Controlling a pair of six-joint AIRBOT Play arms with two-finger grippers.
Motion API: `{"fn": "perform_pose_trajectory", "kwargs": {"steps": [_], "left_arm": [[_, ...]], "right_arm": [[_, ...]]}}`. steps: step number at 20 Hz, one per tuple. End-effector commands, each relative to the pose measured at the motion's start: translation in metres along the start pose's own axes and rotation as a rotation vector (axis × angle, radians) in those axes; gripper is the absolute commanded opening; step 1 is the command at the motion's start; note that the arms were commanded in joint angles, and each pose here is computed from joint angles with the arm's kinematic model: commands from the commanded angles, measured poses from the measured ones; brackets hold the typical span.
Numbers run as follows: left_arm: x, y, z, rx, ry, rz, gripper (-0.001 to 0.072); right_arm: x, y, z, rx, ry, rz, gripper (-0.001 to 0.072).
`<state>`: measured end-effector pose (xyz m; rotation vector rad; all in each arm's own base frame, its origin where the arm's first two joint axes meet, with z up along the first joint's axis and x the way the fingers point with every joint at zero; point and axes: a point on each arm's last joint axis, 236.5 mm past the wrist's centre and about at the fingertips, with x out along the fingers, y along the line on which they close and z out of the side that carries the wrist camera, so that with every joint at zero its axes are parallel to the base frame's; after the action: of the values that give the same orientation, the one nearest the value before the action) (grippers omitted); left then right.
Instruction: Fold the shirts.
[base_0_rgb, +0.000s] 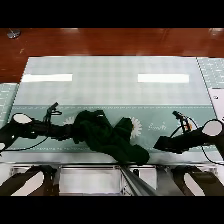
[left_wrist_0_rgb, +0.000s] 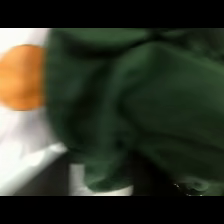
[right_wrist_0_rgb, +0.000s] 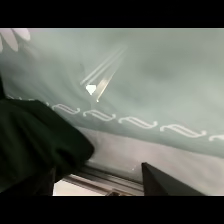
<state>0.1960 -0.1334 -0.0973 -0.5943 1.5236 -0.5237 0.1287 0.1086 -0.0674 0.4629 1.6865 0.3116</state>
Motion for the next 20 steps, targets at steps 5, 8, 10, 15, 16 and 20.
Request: {"fn": "perform_pose_trajectory", "kwargs": {"steps": [5, 8, 10, 15, 16, 20], "left_arm": [[-0.009, -0.020, 0.024, 0.067, -0.025, -0.028, 0.0019], [-0.009, -0.020, 0.024, 0.069, -0.027, -0.028, 0.0019], [-0.009, -0.020, 0.024, 0.069, -0.027, -0.028, 0.0019], [-0.009, -0.020, 0.025, 0.068, -0.030, -0.027, 0.0019], [-0.009, -0.020, 0.026, 0.068, -0.032, -0.027, 0.0019], [-0.028, -0.039, 0.050, 0.109, -0.080, -0.047, 0.0019]], "right_arm": [[0.007, 0.014, -0.010, 0.008, 0.042, 0.034, 0.0615], [0.024, 0.030, -0.018, -0.028, 0.124, 0.069, 0.0616], [0.043, 0.042, -0.030, -0.077, 0.205, 0.072, 0.0616], [0.077, 0.077, -0.042, -0.122, 0.291, 0.170, 0.0413], [0.079, 0.087, -0.040, -0.139, 0.282, 0.212, 0.0167], [0.065, 0.106, -0.011, -0.230, 0.197, 0.246, 0.0040]]}}
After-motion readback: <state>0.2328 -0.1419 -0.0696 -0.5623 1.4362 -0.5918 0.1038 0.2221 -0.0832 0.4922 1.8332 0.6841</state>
